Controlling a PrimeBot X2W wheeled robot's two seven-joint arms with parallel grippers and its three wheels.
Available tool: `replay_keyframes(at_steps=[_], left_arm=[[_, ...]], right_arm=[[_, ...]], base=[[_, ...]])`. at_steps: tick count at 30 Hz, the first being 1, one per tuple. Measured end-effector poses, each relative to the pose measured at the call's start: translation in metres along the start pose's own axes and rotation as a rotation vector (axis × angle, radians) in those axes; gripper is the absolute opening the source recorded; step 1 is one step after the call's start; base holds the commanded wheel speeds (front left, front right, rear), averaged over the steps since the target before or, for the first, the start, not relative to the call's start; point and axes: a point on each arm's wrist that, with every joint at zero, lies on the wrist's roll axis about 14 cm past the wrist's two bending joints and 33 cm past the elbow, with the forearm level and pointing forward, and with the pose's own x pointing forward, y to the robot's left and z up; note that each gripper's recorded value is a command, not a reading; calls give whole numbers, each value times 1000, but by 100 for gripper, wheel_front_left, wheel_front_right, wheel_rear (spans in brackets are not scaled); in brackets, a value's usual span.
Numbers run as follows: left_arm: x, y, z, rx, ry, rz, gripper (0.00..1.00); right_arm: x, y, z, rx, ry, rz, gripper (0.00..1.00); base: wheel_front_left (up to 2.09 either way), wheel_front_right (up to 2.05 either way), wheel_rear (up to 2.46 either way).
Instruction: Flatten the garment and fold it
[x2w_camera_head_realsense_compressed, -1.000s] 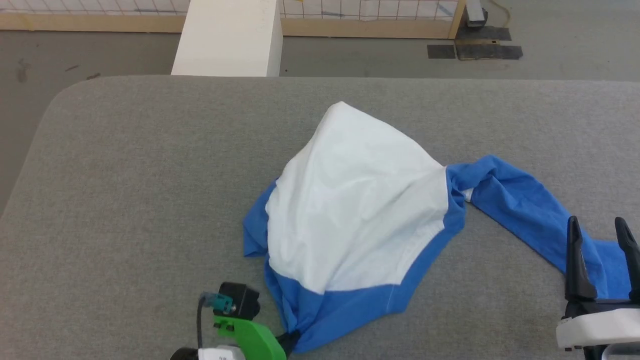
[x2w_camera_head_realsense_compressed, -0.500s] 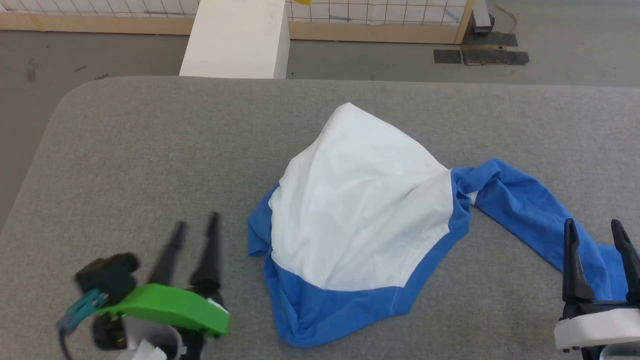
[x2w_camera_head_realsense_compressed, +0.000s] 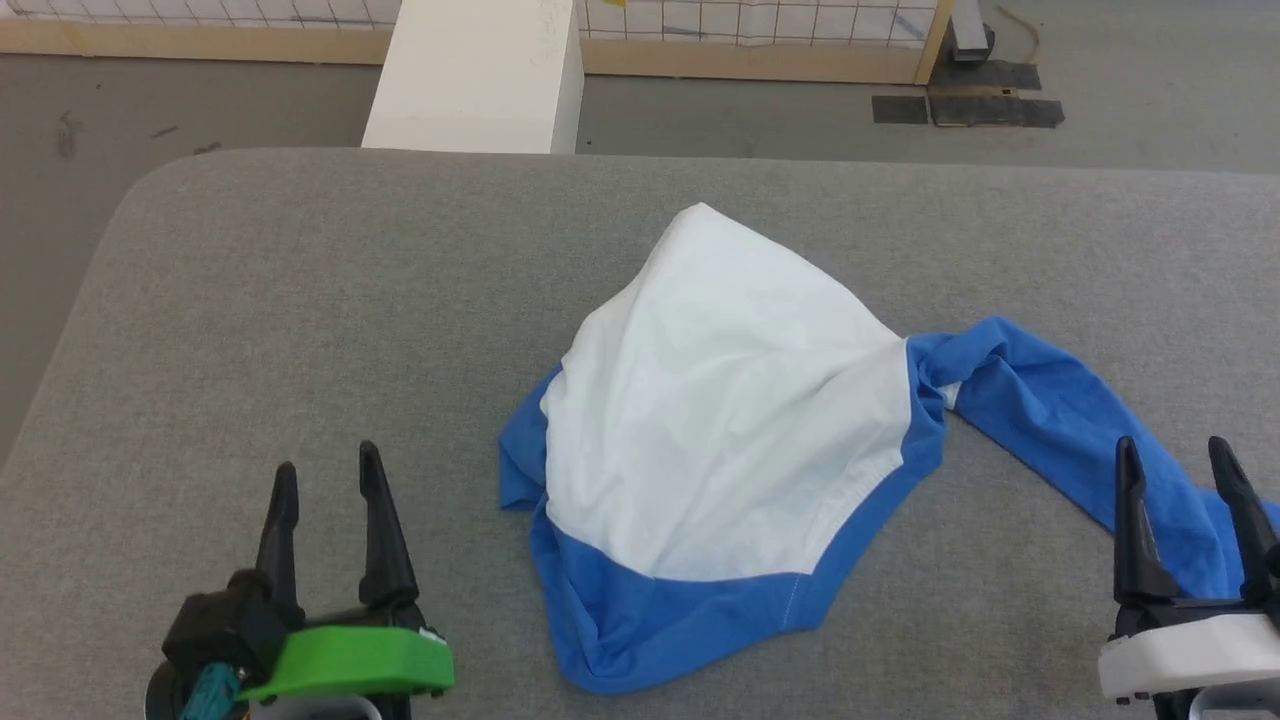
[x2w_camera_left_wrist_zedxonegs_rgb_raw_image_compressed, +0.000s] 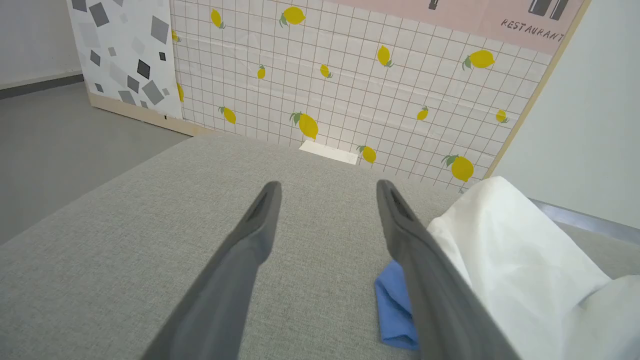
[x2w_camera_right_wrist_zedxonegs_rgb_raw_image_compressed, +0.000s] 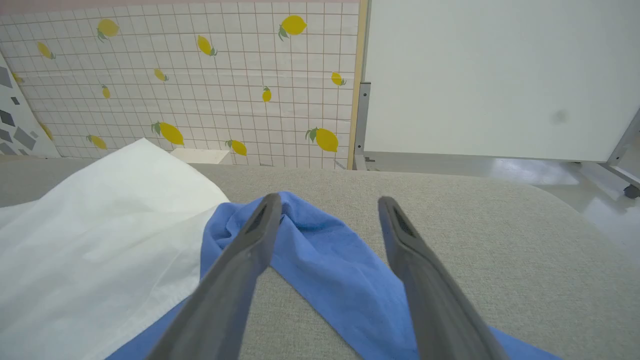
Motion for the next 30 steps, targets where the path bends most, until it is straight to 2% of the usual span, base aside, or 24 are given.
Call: replay_keyframes(at_steps=[5,10,15,20,24,30], left_arm=[[-4,6,-1,-8,0,7,100],[-2,5,-8,-19,18,-7,100],[0,4,-22,-21,58,-19,100],[4,2,-34,-25,94,-25,100],[7,-3,-41,-34,113,-33,100],[6,0,-51,-37,142,-19,100]], right_arm=[[6,10,6,-20,-1,31,100],[35,20,18,-75,29,65,100],[67,13,18,-134,110,113,100],[91,17,-13,-111,329,179,100],[100,12,-40,-186,505,218,100],[80,-3,-100,-274,866,258,100]], base=[[0,0,0],[0,0,0],[0,0,0],[0,0,0],[0,0,0],[0,0,0]])
